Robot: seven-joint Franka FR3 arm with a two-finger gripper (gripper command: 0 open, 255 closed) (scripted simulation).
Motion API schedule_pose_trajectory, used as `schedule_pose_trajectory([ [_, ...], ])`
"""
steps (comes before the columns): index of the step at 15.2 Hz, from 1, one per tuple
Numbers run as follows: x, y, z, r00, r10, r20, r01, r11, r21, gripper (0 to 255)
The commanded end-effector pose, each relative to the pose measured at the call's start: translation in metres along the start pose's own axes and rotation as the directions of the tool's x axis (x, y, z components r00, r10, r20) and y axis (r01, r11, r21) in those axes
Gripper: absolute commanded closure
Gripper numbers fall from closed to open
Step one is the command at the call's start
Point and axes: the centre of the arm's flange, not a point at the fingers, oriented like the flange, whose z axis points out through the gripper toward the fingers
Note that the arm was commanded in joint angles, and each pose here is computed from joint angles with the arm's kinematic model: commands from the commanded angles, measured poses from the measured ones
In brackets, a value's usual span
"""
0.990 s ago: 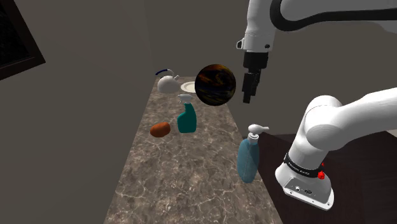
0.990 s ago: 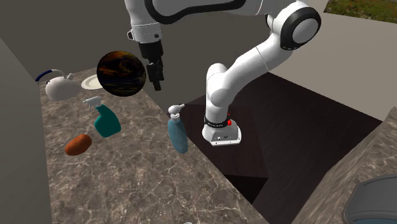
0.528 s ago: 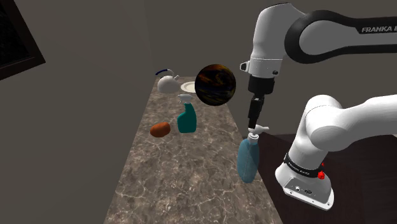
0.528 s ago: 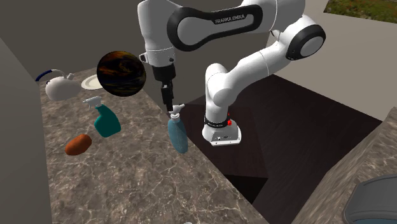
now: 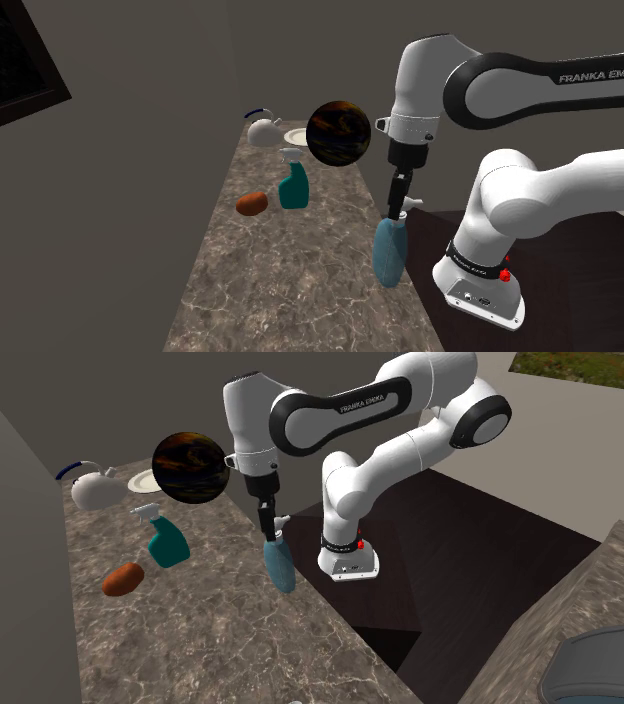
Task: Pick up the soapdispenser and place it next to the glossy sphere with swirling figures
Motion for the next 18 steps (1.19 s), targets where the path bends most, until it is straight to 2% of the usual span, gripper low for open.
schedule_pose_trajectory([
  [1, 0.0005, -0.0003, 0.0025, 1.0, 0.0, 0.0, 0.0, 1.0, 0.0, 0],
  [7, 0.0005, -0.0002, 0.0024, 1.0, 0.0, 0.0, 0.0, 1.0, 0.0, 0],
  [8, 0.0005, -0.0002, 0.0024, 1.0, 0.0, 0.0, 0.0, 1.0, 0.0, 255],
  [18, 0.0002, -0.001, -0.0027, 1.0, 0.0, 0.0, 0.0, 1.0, 0.0, 255],
])
